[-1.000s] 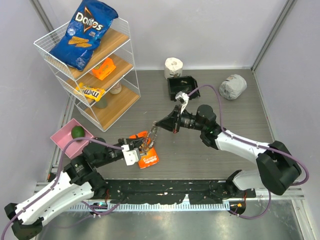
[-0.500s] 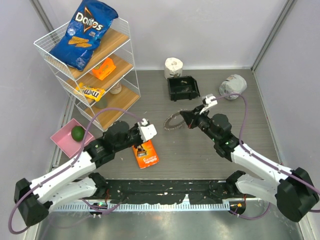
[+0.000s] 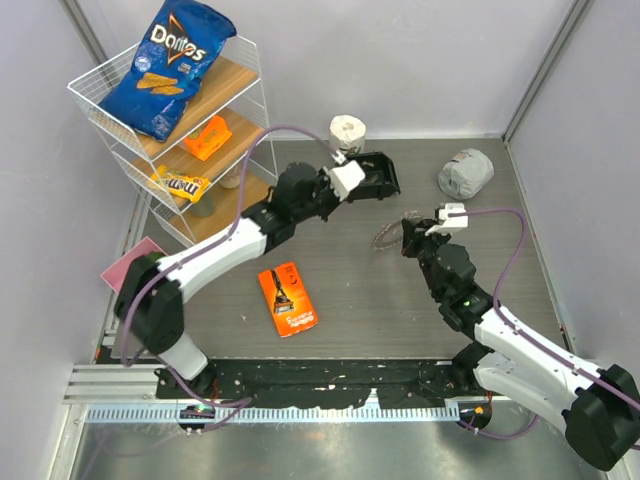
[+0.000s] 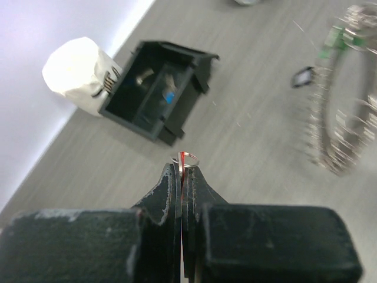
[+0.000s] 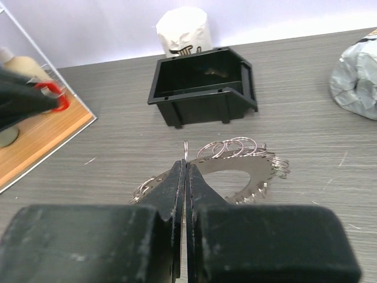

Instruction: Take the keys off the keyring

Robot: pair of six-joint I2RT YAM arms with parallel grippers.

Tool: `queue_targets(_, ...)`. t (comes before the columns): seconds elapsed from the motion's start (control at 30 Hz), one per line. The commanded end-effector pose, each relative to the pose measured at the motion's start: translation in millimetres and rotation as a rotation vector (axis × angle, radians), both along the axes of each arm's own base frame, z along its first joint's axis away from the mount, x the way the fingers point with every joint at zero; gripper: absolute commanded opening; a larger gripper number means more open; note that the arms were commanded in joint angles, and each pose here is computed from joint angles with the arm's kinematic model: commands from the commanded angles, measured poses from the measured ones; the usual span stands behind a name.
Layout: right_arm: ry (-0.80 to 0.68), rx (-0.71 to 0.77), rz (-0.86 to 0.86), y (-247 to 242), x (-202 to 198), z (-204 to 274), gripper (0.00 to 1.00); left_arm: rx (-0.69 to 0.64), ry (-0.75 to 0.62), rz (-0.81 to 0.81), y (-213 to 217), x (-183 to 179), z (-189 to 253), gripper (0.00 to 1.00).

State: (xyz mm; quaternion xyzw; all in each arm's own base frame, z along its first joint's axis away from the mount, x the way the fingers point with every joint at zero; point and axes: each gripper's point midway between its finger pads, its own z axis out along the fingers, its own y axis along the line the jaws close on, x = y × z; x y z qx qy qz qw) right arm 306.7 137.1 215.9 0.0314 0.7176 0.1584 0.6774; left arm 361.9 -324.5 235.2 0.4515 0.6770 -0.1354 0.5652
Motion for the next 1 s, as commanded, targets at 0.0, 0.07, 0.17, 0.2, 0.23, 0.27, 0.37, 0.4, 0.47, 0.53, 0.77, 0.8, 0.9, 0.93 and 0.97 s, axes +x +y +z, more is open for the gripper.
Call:
queue_targets(0.0, -0.100, 0.050, -0.108, -20, 3, 31, 0.05, -0.151, -0.103, 0.023, -28, 62, 51, 0.00)
queue_targets(0.07, -0.101, 0.049, -0.111, -21, 3, 30, 0.05, -0.197, -0.094, 0.049, -35, 95, 41, 0.00)
queue_targets(0.17, -0.101, 0.045, -0.087, -16, 4, 30, 0.05, -0.327, -0.077, 0.049, -44, 136, 46, 0.00)
queue_targets(0.2, -0.102, 0.046, -0.082, -15, 4, 30, 0.05, -0.370, -0.050, 0.044, -46, 149, 43, 0.00)
queue_targets(0.23, -0.101, 0.045, -0.081, -14, 4, 30, 0.05, -0.411, -0.034, 0.025, -48, 161, 44, 0.00)
queue_targets(0.27, -0.099, 0.042, -0.081, -14, 5, 29, 0.05, -0.449, -0.007, 0.022, -51, 171, 44, 0.00)
queue_targets(0.37, -0.101, 0.039, -0.061, -10, 5, 29, 0.05, -0.535, 0.090, 0.063, -52, 198, 39, 0.51)
queue_targets(0.4, -0.100, 0.038, -0.050, -8, 5, 29, 0.05, -0.538, 0.107, 0.073, -51, 203, 42, 0.62)
queue_targets(0.47, -0.100, 0.041, -0.046, -7, 5, 29, 0.05, -0.507, 0.139, 0.076, -51, 201, 33, 0.70)
queue_targets(0.53, -0.101, 0.035, -0.047, -7, 5, 29, 0.05, -0.489, 0.139, 0.080, -46, 193, 30, 0.78)
queue_targets(0.77, -0.104, 0.032, -0.040, -6, 5, 31, 0.05, -0.471, 0.120, 0.032, -21, 137, 69, 0.80)
queue_targets(0.8, -0.105, 0.029, -0.026, -4, 5, 31, 0.05, -0.472, 0.122, 0.018, -18, 126, 74, 0.80)
queue_targets(0.9, -0.141, 0.016, 0.062, 12, 3, 37, 0.05, -0.475, 0.123, 0.005, 1, 88, 93, 0.80)
queue_targets(0.93, -0.145, 0.012, 0.108, 21, 2, 37, 0.05, -0.473, 0.129, 0.001, 7, 72, 96, 0.80)
queue_targets(0.97, -0.137, 0.004, 0.127, 25, 3, 35, 0.05, -0.475, 0.137, -0.002, 13, 59, 98, 0.80)
